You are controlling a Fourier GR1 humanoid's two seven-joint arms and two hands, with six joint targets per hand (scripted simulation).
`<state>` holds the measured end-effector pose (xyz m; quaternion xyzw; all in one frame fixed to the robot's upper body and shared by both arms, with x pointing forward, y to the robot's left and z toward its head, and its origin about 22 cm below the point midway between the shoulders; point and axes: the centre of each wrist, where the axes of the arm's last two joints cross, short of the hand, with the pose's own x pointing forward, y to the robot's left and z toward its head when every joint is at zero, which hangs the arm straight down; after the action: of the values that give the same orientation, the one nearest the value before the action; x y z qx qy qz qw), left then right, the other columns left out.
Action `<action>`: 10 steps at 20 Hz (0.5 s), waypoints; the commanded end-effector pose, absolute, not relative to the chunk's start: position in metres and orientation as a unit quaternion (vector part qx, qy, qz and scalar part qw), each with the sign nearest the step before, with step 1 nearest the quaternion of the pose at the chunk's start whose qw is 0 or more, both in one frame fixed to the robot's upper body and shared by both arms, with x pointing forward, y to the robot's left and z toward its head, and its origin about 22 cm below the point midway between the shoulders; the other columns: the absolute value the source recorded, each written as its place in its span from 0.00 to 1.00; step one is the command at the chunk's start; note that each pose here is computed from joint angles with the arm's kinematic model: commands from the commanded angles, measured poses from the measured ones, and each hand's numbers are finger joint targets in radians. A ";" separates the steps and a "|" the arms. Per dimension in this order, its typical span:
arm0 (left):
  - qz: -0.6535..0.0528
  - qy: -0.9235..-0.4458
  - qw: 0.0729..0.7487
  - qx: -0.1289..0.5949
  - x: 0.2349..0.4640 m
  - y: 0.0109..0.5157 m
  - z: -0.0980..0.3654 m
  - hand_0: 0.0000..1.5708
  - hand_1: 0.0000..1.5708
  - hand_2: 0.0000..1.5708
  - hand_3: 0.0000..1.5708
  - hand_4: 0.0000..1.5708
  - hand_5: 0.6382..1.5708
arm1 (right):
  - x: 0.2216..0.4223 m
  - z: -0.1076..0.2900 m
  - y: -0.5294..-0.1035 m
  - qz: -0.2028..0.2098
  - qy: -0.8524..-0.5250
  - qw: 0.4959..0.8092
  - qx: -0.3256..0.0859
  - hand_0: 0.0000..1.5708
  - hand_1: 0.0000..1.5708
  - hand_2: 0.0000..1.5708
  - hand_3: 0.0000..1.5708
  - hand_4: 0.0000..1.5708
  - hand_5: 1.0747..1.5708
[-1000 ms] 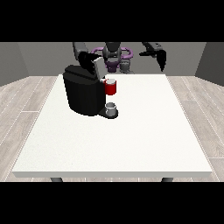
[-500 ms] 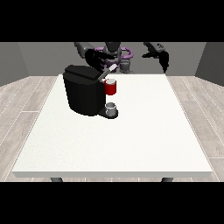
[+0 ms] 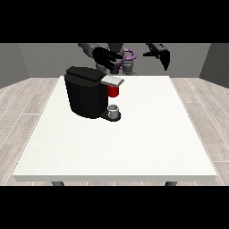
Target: Insert the coffee pod into the coffee machine and close the lid
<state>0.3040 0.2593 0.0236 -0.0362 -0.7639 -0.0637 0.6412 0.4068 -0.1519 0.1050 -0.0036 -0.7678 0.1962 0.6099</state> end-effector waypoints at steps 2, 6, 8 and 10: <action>-0.050 -0.757 0.649 -0.048 0.289 0.233 0.009 0.00 0.00 0.00 0.00 0.16 1.00 | 0.397 0.085 -0.152 0.211 -0.768 0.604 0.033 0.00 0.00 0.00 0.00 0.02 1.00; -0.042 -0.772 0.633 -0.025 0.302 0.255 0.013 0.00 0.00 0.00 0.00 0.12 1.00 | 0.384 0.090 -0.119 0.217 -0.784 0.575 0.091 0.00 0.00 0.00 0.00 0.16 1.00; -0.041 -0.751 0.659 -0.021 0.294 0.257 0.005 0.00 0.00 0.00 0.00 0.12 1.00 | 0.371 0.064 -0.130 0.197 -0.775 0.588 0.123 0.00 0.00 0.00 0.00 0.18 1.00; -0.025 -0.743 0.669 -0.020 0.290 0.265 -0.010 0.00 0.00 0.00 0.00 0.12 1.00 | 0.347 0.041 -0.128 0.154 -0.764 0.610 0.144 0.00 0.00 0.00 0.00 0.18 1.00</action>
<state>0.2923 0.2563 0.0008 -0.0298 -0.7551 -0.0420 0.6536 0.3751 -0.1304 0.0693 0.0988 -0.7733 0.1910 0.5965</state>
